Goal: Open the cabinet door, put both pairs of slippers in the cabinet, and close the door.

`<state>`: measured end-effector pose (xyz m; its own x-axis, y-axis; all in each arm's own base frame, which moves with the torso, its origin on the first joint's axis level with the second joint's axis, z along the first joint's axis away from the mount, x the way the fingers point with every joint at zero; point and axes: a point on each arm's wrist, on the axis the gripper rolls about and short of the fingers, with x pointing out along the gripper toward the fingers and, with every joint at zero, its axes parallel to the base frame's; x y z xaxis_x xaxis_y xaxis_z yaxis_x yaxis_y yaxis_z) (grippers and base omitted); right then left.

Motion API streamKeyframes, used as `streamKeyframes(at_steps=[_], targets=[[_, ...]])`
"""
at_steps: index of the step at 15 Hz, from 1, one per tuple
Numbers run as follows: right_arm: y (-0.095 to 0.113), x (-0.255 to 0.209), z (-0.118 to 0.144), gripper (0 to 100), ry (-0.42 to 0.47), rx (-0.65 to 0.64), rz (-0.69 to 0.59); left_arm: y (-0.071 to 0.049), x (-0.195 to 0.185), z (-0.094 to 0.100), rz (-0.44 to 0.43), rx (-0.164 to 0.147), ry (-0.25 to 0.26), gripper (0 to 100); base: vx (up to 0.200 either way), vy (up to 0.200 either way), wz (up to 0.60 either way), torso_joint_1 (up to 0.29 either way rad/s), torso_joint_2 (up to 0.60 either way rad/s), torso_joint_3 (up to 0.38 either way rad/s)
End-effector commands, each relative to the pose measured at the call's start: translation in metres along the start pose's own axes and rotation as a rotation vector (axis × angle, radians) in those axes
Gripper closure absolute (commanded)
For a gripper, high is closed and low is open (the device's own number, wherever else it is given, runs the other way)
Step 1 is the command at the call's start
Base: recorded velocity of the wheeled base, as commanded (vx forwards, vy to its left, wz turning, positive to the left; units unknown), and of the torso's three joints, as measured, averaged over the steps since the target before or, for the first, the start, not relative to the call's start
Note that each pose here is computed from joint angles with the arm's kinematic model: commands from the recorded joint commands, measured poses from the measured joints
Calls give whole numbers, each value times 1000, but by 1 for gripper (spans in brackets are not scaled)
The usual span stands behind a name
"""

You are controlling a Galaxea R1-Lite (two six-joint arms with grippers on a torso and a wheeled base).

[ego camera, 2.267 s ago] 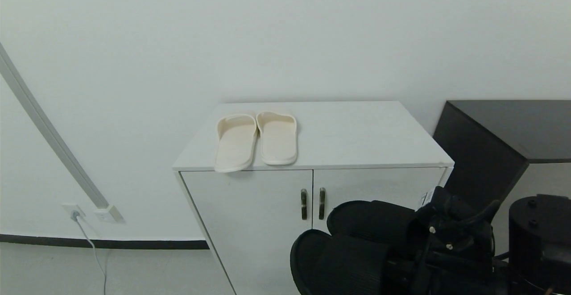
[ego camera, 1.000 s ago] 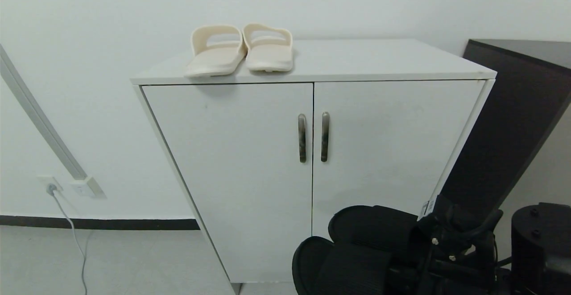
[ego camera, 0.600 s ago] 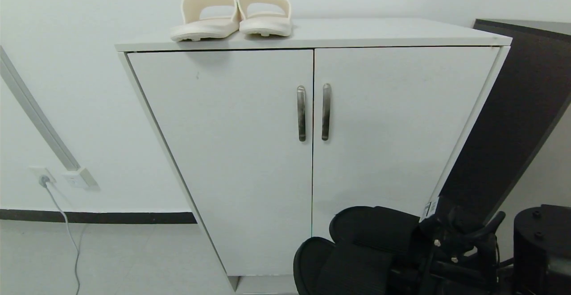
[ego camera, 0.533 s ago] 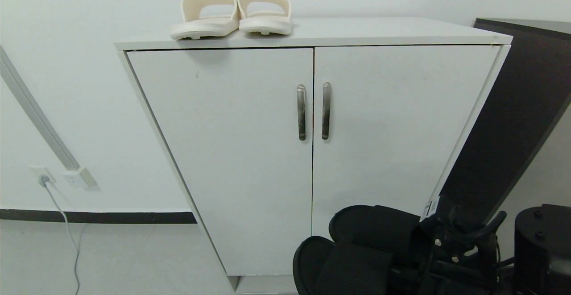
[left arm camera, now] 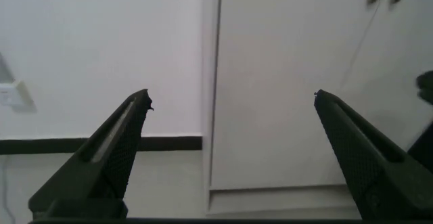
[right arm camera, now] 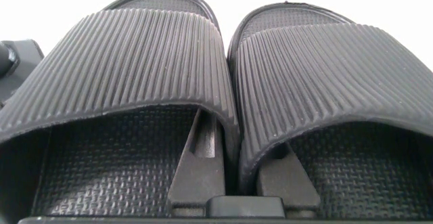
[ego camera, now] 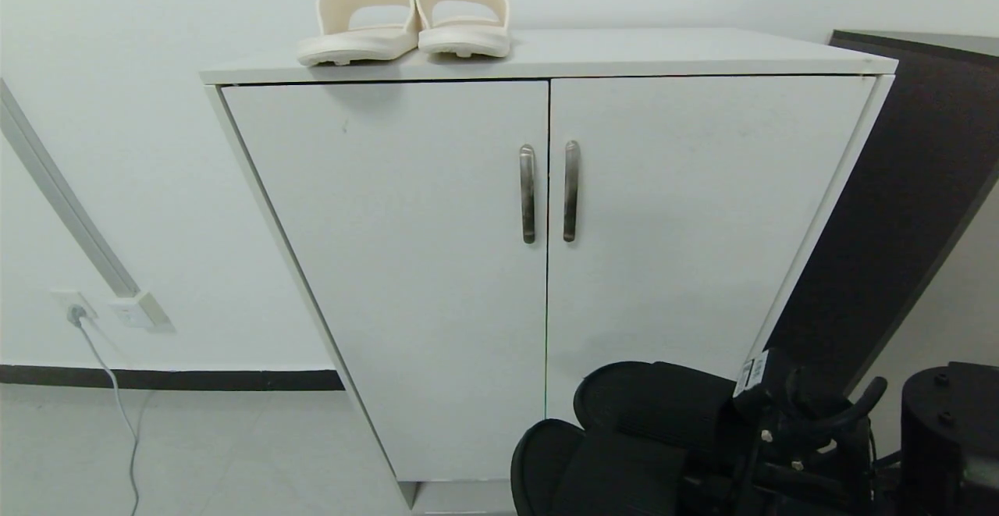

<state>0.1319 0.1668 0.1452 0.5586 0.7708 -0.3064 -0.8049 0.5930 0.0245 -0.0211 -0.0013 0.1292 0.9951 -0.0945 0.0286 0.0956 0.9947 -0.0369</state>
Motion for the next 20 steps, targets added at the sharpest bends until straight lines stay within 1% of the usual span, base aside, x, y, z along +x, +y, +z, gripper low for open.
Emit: streamKeyframes(at_steps=[1, 2, 3, 4, 5, 7, 9, 12, 15, 18, 20], targets=[[0, 0, -1, 100, 3, -4, 2, -1, 35, 22, -137, -34, 152, 0, 0, 0, 0, 0, 0, 0], [0, -1, -2, 100, 3, -4, 2, -2, 43, 24, -184, -15, 185, 0, 0, 0, 0, 0, 0, 0], [0, -1, -1, 100, 0, -4, 2, -2, 51, 27, -218, 4, 201, 0, 0, 0, 0, 0, 0, 0], [0, -1, -1, 100, 0, -4, 2, -2, 52, 28, -221, 5, 201, 0, 0, 0, 0, 0, 0, 0], [0, -1, -1, 100, 1, -4, 2, -4, 69, 41, -305, 10, 188, 0, 0, 0, 0, 0, 0, 0], [0, -1, -1, 100, -2, -4, 0, -9, 88, 56, -379, 14, 172, 0, 0, 0, 0, 0, 0, 0], [0, 0, -1, 100, 0, -4, 0, -16, 107, 71, -453, 15, 153, 0, 0, 0, 0, 0, 0, 0], [0, -1, -1, 100, 1, -6, 0, -34, 142, 85, -559, 17, 139, 0, 0, 0, 0, 0, 0, 0], [2, 2, -3, 100, 12, -7, 6, -59, 175, 97, -662, 0, 128, 0, 0, 0, 0, 0, 0, 0], [2, 0, -2, 100, 6, -8, 6, -86, 199, 103, -725, -14, 120, 0, 0, 0, 0, 0, 0, 0], [2, 0, -1, 100, 1, -8, 3, -111, 216, 112, -791, -22, 99, 0, 0, 0, 0, 0, 0, 0]])
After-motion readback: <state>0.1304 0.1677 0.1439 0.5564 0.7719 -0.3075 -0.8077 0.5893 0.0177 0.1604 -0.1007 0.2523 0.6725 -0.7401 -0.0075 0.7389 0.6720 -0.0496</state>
